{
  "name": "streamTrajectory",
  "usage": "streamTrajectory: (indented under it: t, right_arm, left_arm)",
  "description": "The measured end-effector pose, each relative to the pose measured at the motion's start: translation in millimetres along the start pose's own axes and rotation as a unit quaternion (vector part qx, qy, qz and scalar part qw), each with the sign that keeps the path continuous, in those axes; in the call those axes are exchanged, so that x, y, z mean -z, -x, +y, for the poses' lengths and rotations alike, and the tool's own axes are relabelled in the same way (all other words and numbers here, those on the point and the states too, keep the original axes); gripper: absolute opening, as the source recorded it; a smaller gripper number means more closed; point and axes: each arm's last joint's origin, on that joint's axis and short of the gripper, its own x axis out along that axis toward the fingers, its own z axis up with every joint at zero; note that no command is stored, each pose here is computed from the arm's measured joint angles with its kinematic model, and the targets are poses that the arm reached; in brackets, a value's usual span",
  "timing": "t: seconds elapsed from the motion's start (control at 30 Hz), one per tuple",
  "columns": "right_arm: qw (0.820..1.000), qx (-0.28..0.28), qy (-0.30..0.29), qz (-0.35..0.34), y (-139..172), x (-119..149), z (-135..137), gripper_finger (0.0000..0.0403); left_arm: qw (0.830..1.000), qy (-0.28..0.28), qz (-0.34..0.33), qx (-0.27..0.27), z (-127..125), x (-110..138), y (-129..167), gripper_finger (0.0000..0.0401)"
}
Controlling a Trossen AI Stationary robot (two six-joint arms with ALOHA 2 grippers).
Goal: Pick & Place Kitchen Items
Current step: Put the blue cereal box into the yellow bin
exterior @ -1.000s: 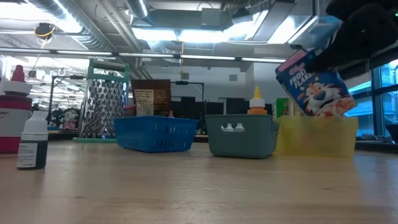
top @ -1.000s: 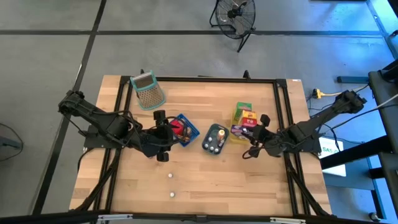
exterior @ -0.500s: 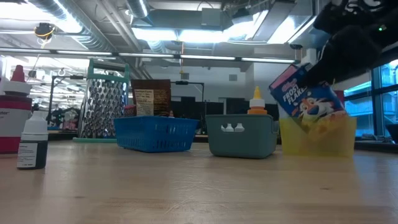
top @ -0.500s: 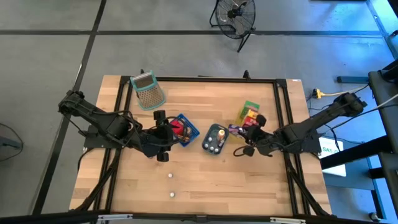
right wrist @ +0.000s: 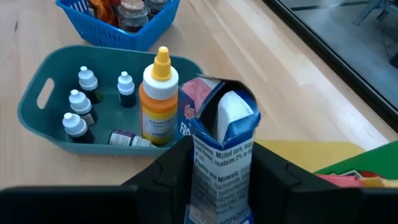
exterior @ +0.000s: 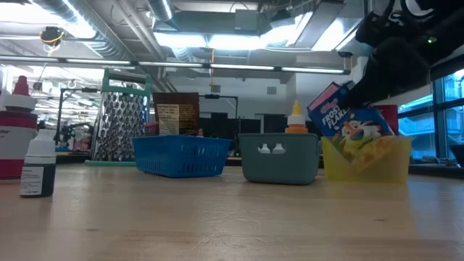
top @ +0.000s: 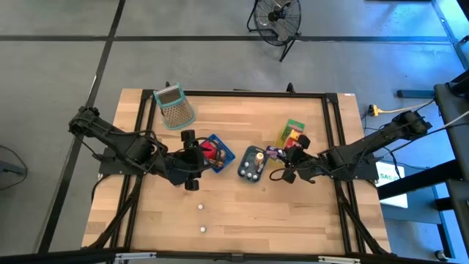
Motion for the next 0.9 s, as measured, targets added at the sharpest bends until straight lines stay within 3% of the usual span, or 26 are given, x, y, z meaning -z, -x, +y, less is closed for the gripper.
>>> streamTrajectory:
  t: [0.4,0.9]
  right_arm:
    - [1.000,0.000,0.001,0.004,-0.7,0.7,-0.2,0.0189]
    - [1.000,0.003,0.008,0.011,-0.7,2.3,-1.1,0.0197]
  left_arm:
    - [1.000,0.004,0.000,0.000,0.0,0.0,0.1,0.0203]
    - [1.000,0.005,0.000,0.000,0.1,0.0,0.1,0.0203]
